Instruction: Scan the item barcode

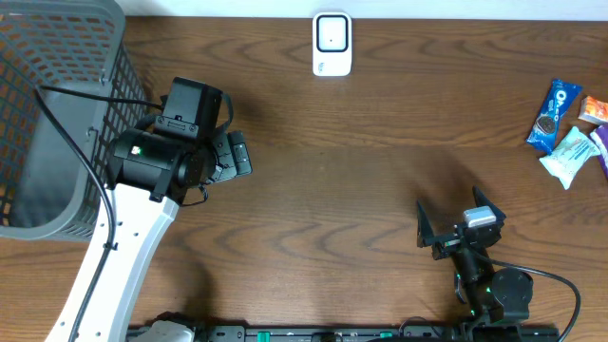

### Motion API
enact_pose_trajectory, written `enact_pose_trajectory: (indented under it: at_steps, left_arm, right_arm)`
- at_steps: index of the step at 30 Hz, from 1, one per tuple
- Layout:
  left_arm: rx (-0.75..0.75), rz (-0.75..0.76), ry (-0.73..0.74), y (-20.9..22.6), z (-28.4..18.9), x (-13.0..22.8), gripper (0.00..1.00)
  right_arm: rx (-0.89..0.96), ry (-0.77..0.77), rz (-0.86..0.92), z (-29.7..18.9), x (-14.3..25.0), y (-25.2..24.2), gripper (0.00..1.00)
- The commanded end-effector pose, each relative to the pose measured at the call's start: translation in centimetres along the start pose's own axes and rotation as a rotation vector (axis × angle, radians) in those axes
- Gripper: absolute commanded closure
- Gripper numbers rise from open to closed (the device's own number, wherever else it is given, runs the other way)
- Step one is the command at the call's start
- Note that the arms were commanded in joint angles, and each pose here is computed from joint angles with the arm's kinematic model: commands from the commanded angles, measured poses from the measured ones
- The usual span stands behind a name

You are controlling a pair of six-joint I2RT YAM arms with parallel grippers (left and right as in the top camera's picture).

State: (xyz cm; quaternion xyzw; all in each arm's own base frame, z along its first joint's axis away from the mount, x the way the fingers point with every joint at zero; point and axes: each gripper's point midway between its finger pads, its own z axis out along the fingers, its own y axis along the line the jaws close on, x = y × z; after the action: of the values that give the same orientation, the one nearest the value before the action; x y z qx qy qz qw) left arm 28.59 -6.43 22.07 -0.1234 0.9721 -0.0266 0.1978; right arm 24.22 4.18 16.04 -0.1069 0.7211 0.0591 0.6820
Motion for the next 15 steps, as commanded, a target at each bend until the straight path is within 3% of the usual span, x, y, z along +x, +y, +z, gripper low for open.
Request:
enact_pose_trajectory:
  at_steps: [1,15]
  left_arm:
    - [-0.017,-0.012,0.001,0.32,0.18,-0.09,0.02]
    - [-0.017,-0.012,0.001,0.32,0.18,-0.09,0.02]
  right_arm:
    - [0.054,0.006,-0.012,-0.09,0.21,-1.01,0.01]
    - [0.071,0.006,0.103,-0.11,0.31,-1.29,0.01]
